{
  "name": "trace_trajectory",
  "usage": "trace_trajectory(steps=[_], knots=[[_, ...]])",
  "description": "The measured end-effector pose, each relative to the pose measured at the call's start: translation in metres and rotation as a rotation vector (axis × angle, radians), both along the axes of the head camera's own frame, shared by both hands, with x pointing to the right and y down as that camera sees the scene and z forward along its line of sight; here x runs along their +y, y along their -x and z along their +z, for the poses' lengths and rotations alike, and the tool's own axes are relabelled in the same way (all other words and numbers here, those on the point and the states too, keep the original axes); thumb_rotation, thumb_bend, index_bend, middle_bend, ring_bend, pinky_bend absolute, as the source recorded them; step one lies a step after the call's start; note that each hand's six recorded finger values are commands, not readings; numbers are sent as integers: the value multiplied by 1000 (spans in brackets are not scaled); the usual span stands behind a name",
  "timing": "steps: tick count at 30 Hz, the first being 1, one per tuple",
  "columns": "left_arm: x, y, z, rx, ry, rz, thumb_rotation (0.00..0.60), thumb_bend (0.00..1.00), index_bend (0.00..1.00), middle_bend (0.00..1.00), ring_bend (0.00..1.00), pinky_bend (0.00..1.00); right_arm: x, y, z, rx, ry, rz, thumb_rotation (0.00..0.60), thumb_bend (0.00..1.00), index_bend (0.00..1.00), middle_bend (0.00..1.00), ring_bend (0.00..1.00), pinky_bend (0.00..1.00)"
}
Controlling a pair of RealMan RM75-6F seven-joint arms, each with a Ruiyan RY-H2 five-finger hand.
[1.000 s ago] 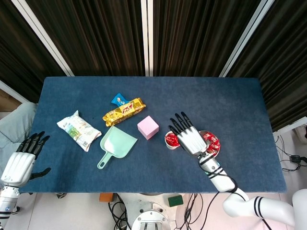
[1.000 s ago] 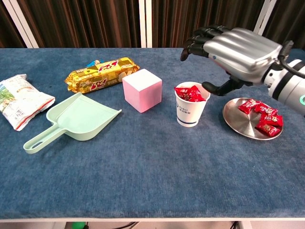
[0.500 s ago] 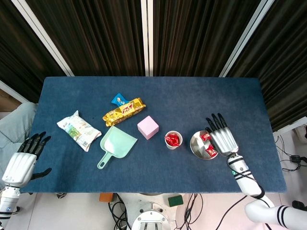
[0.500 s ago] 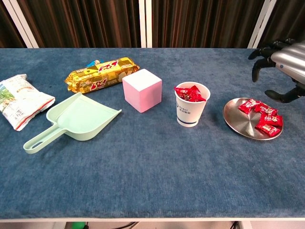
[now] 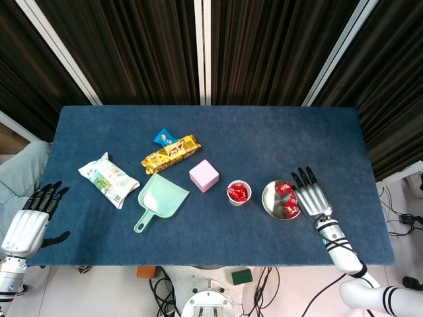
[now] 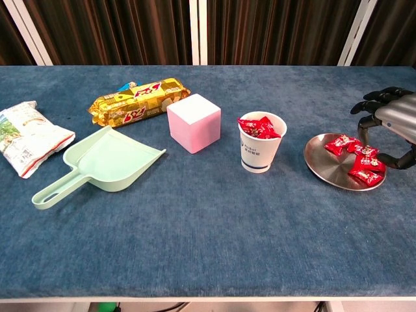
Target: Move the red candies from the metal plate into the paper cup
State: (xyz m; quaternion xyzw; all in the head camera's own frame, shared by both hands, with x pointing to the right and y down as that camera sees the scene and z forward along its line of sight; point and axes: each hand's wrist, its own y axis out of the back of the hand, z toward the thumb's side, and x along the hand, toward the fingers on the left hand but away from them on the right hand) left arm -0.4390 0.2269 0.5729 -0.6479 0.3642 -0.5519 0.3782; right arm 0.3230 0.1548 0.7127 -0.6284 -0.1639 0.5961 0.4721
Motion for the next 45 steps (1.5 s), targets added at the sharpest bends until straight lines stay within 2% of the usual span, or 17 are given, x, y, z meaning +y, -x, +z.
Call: trace_trajectory(steps=[12, 23, 30, 36, 45], knots=[[0, 0, 1, 1, 2, 1, 600, 99, 91, 31, 1, 151, 4, 3, 9, 33, 35, 6, 600, 353, 471, 78, 0, 0], [-1, 0, 1, 2, 1, 1, 600, 98, 91, 31, 1, 151, 6, 4, 14, 61, 57, 10, 600, 357, 548, 81, 0, 0], [-1, 1, 0, 1, 0, 0, 600, 98, 91, 31, 1, 151, 7, 4, 15, 71, 46, 13, 600, 413, 638, 98, 0, 0], [-1, 1, 0, 0, 0, -1, 600, 97, 91, 31, 1, 151, 5, 4, 11, 58, 31, 21, 600, 481, 674, 105, 0, 0], [0, 1, 0, 0, -1, -2, 600, 98, 91, 31, 1, 151, -6, 15, -13, -21, -41, 17, 600, 493, 687, 111, 0, 0]])
